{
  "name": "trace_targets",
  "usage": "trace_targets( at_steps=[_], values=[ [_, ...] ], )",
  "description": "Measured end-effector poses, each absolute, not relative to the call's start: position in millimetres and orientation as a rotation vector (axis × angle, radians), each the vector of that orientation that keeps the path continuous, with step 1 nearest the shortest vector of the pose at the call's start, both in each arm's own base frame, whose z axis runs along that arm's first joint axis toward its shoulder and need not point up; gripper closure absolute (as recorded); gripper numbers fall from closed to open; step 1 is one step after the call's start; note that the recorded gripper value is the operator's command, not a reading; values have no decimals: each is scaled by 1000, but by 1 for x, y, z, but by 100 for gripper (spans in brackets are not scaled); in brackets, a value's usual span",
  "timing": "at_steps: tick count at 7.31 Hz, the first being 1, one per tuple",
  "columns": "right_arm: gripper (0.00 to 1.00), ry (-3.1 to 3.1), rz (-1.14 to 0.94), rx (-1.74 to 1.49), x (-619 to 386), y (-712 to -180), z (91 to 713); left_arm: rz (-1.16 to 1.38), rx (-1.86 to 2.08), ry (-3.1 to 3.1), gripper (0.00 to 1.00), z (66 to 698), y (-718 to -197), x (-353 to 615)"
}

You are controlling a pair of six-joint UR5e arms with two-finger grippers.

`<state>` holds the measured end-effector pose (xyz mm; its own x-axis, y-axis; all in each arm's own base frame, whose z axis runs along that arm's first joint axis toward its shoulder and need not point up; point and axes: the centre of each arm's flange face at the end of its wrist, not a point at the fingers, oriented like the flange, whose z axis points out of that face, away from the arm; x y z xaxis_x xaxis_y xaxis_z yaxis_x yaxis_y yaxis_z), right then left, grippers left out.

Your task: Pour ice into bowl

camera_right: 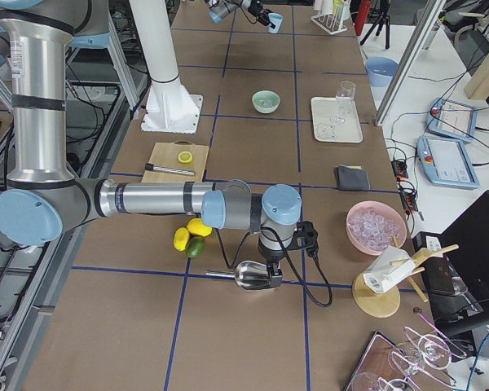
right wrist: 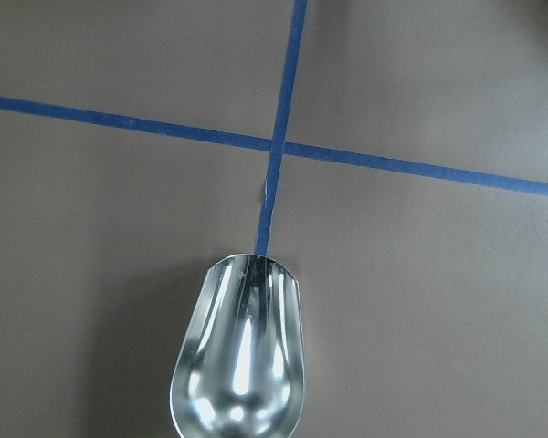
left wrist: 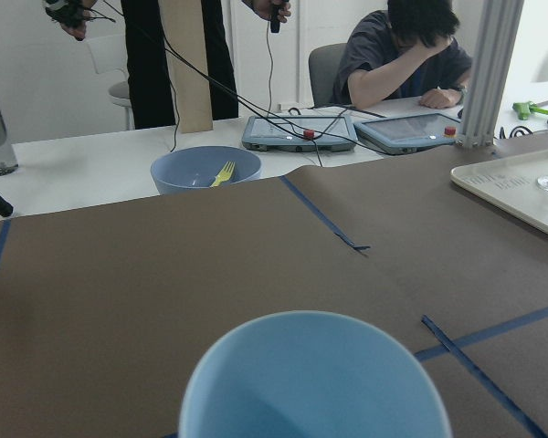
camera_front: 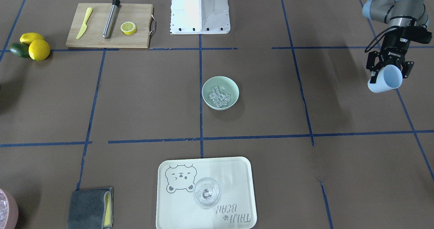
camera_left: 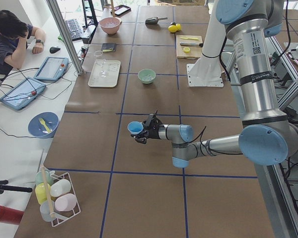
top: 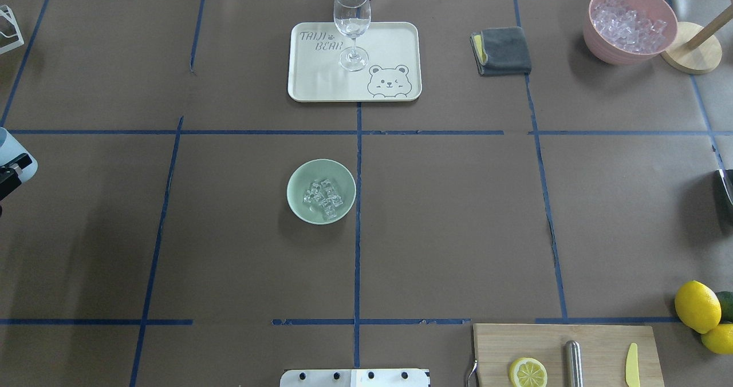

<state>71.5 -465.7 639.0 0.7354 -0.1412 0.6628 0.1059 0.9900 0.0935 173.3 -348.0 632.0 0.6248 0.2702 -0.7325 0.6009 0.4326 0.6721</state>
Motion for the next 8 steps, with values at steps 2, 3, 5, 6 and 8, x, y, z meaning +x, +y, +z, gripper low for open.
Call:
trace_targets(
  at_steps=[2,3,5,6,8],
  values=[
    [0,-733,-135,50,71,-465,639,-301,1124,908,100,635,-350,178],
    [0,-734,-136,50,71,-465,639,-330,1108,903,100,636,-350,185],
    [0,-734,-136,51,71,-465,639,-370,1106,883,100,635,-346,207],
    [0,-733,-136,52,71,-465,638,-389,1111,866,100,635,-341,223],
    [0,-732,-136,52,71,-466,638,-410,1144,807,100,640,-335,253]
  ],
)
